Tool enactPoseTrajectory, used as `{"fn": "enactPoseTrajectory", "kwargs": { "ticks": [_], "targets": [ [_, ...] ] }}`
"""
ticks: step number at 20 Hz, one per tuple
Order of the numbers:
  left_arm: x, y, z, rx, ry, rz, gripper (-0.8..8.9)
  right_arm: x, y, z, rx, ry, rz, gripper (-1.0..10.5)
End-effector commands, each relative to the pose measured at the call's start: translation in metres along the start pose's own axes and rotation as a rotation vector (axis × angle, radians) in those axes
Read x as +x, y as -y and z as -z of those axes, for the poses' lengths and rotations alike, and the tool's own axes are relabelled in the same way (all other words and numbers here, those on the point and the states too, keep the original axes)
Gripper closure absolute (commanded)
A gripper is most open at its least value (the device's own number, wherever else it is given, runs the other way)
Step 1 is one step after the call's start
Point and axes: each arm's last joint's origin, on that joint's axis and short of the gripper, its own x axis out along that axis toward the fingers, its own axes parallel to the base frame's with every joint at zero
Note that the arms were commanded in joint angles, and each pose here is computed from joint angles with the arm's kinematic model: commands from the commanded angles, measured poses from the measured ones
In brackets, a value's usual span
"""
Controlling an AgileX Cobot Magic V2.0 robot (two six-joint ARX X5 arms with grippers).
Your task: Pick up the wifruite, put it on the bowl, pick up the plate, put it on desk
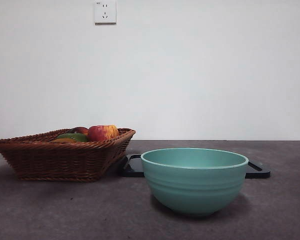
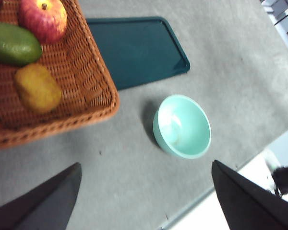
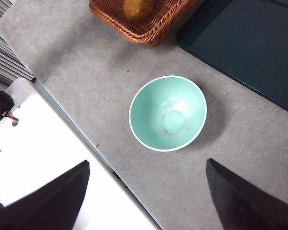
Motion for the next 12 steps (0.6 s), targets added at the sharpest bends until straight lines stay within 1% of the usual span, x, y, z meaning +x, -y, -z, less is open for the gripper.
{"fn": "enactPoseTrajectory", "kwargs": {
  "ticks": [1, 6, 9, 12],
  "targets": [
    [0.007, -0.001, -0.013, -0.022, 0.005, -0.044, 3.89, -0.002, -0.002, -0.004, -0.002, 0.011, -0.005, 5.6],
    [0.045, -0.009, -0.043, -0.025, -0.066, -0.177, 4.13, -0.002, -0.002, -0.004, -0.003, 0.014, -0.005, 5.6],
    [0.075, -0.016, -0.059, -0.013, -0.11, -0.232, 4.12, -0.002, -0.002, -0.004, -0.003, 0.014, -0.005, 5.6],
    [0.11, -0.027, -0.068, -0.004, -0.169, -0.326, 4.12, -0.002, -0.002, -0.004, -0.003, 0.014, -0.005, 5.6]
  ]
}}
